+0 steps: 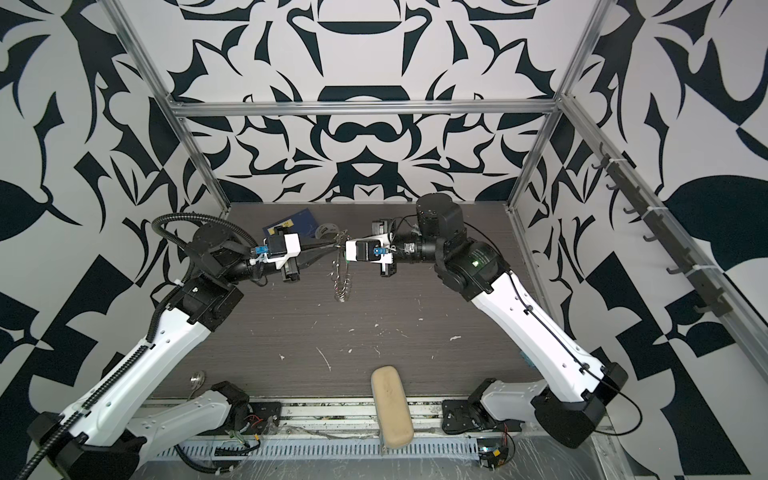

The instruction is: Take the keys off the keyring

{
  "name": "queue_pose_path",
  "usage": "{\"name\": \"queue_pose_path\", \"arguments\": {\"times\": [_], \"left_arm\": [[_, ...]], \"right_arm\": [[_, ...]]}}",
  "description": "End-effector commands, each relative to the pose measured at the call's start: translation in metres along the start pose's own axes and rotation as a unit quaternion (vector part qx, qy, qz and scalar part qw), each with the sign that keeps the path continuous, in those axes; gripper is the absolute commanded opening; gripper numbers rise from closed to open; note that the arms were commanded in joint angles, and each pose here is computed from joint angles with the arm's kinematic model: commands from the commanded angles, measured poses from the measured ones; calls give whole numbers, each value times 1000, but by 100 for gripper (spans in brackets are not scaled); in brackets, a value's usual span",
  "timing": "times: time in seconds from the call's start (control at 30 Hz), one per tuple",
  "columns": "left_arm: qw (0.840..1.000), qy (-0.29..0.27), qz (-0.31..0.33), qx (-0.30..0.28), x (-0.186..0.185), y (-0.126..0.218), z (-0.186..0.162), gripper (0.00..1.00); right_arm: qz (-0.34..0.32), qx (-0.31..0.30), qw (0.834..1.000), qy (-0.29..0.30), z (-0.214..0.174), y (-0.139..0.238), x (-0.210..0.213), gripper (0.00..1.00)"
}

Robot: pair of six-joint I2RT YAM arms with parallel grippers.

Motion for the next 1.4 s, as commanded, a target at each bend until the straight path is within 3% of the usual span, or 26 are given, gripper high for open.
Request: {"name": "queue_pose_path", "arguments": {"times": [0.0, 0.23, 0.33, 0.57, 0.63, 0.7, 0.83, 1.2, 1.27, 1.3, 1.37], "left_arm": [[1000, -17, -7, -19, -1, 3, 17, 16], [1000, -16, -13, -18, -2, 2, 17, 12], [1000, -15, -16, -15, -3, 2, 16, 0], [999, -25, 5, -22, -1, 5, 18, 0], [999, -27, 7, -24, 0, 6, 19, 0], [999, -29, 9, -26, 0, 6, 20, 0], [999, -27, 4, -29, -1, 5, 20, 0], [999, -25, -7, -23, -4, 5, 19, 0], [999, -27, -5, -21, -4, 6, 19, 0], [999, -27, -4, -20, -3, 6, 19, 0], [999, -23, 19, -18, 3, 5, 18, 0]], "right_arm": [[-20, -28, 999, 30, 21, 7, -16, 0], [-12, -26, 999, 28, 20, 6, -15, 0], [-14, -27, 999, 29, 21, 6, -15, 0], [-34, -10, 999, 24, 18, 9, -18, 0], [-54, -5, 998, 23, 18, 13, -19, 17], [-67, -1, 998, 20, 16, 15, -18, 23], [-63, 2, 998, 16, 15, 15, -16, 15], [-45, -11, 999, 11, 15, 6, -21, 18], [-44, -14, 999, 12, 16, 6, -22, 10], [-41, -15, 999, 11, 16, 5, -21, 0], [-39, -16, 999, 9, 16, 5, -21, 0]]}}
Point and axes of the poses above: each gripper's point midway between its finger pads, its own y axis back along the fingers, its own x axis along the line the jaws close on, z = x × y, the point moved 4 cm from there along y, back along the fingers, and after that the axes turned 14 degrees about y, right-handed, at the moved point
